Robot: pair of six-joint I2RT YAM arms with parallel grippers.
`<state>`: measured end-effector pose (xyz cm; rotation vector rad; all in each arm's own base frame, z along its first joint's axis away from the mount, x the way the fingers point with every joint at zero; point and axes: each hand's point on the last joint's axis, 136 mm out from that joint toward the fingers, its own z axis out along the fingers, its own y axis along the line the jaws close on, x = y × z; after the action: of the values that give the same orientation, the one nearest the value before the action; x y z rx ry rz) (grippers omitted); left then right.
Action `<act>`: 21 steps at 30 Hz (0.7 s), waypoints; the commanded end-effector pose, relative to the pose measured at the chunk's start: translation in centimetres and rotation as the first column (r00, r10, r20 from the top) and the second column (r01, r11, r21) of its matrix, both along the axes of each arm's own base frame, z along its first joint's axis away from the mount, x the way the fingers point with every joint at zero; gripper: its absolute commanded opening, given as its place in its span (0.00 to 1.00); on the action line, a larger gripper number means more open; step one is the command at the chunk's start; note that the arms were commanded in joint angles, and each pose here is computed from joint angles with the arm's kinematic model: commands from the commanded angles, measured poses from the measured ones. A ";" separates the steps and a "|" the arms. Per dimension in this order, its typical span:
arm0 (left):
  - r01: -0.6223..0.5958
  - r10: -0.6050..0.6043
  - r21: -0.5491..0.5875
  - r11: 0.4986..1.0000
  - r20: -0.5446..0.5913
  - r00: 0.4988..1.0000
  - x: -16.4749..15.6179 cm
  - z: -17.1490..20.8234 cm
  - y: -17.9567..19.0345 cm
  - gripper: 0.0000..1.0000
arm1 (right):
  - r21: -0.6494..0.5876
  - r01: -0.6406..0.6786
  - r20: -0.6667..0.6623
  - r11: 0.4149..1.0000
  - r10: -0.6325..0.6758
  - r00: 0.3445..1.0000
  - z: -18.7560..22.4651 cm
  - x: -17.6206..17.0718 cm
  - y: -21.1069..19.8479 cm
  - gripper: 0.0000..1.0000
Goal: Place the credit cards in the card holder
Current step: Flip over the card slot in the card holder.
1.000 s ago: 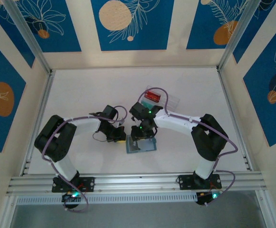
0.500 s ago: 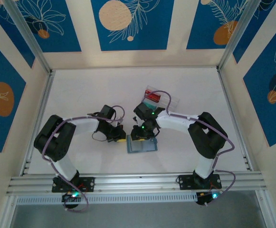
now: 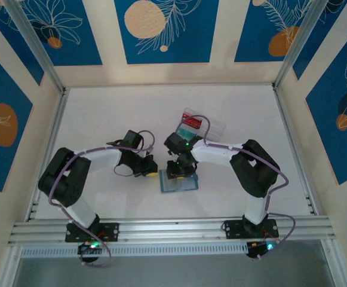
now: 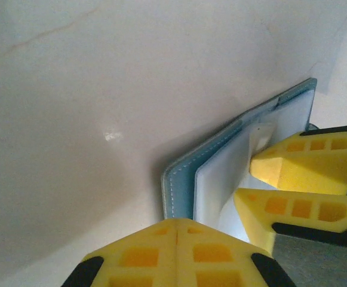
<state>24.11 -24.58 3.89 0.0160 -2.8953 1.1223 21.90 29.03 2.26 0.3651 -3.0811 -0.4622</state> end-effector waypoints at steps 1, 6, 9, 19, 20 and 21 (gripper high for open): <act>0.011 -0.011 -0.008 1.000 0.016 1.000 0.0 1.5 0.0 0.07 | -0.118 0.008 -0.018 0.993 -0.010 1.000 -1.4 -0.6 -1.9 0.35; 0.031 -0.030 -0.030 0.999 0.029 0.999 0.0 2.4 -1.2 0.07 | -0.106 0.012 -0.032 0.994 -0.015 0.999 -1.7 -0.7 -1.8 0.23; 0.046 -0.045 -0.033 0.998 0.035 0.998 0.0 2.5 -2.1 0.06 | -0.108 0.013 -0.036 0.994 -0.017 0.999 -1.8 -0.7 -1.9 0.19; 0.074 -0.074 -0.023 0.997 0.011 0.997 -0.3 0.7 -3.8 0.01 | -0.104 0.013 -0.040 0.995 -0.017 0.999 -1.8 -0.7 -1.9 0.15; 0.077 -0.077 -0.021 0.997 0.008 0.997 -0.4 0.5 -3.9 0.01 | -0.102 0.012 -0.040 0.995 -0.016 0.999 -1.8 -0.7 -1.8 0.15; 0.080 -0.080 -0.020 0.997 0.003 0.997 -0.4 0.2 -4.0 0.01 | -0.101 0.012 -0.041 0.995 -0.016 0.999 -1.8 -0.7 -1.8 0.15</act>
<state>23.38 -27.69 4.17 -0.0856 -2.8662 1.1249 22.04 28.28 1.98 0.3472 -3.0951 -0.3946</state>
